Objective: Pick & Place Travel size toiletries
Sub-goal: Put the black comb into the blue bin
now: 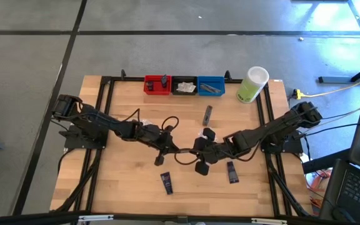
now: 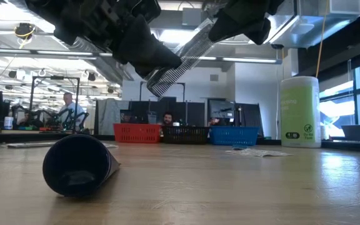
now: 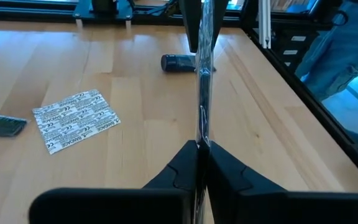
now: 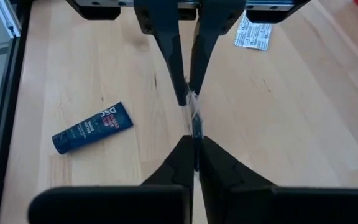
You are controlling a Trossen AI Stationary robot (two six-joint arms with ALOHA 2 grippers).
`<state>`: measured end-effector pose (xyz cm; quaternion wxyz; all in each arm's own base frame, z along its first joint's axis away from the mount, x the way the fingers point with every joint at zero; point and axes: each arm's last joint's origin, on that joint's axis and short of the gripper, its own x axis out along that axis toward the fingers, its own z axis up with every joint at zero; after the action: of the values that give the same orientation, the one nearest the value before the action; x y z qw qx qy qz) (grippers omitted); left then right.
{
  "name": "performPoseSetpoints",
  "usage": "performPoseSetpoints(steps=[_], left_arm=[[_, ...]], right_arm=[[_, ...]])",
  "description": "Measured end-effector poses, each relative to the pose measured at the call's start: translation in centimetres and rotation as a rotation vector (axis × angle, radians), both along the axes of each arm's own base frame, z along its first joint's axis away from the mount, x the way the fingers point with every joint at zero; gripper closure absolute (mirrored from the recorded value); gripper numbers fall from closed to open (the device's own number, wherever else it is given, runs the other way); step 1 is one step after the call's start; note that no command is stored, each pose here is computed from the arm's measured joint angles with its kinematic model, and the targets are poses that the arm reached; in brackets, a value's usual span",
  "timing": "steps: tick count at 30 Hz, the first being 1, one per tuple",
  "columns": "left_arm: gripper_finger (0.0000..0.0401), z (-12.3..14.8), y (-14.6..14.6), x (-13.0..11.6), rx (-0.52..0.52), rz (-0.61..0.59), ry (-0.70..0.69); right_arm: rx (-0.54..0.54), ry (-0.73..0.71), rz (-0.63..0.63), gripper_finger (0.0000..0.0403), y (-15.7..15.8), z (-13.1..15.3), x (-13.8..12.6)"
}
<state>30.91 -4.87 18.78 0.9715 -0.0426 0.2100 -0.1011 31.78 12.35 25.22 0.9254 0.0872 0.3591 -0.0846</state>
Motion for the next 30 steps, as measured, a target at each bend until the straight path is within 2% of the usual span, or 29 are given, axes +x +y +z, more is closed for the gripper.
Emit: performPoseSetpoints(steps=[4,10,16,22,30], left_arm=[[0.0358,0.1,0.0,0.0,0.035,-0.021,-0.016],[0.0273,0.1,0.1,0.1,0.092,-0.028,-0.026],[0.0207,0.1,0.6,0.1,0.189,0.115,-0.030],[0.0197,0.3,0.7,0.0,0.230,0.158,-0.033],[0.0200,2.3,1.0,-0.6,0.233,0.212,-0.104]], right_arm=[[0.013,-0.002,-0.006,0.0392,-0.2,0.3,-0.2],[0.045,0.033,-0.076,0.0392,-1.5,2.0,-2.1],[0.046,0.034,-0.224,0.0392,-4.4,4.6,-4.8],[0.030,0.020,-0.401,0.0392,-8.2,6.2,-6.5],[0.065,0.032,-0.588,0.0392,-14.1,6.3,-6.5]])
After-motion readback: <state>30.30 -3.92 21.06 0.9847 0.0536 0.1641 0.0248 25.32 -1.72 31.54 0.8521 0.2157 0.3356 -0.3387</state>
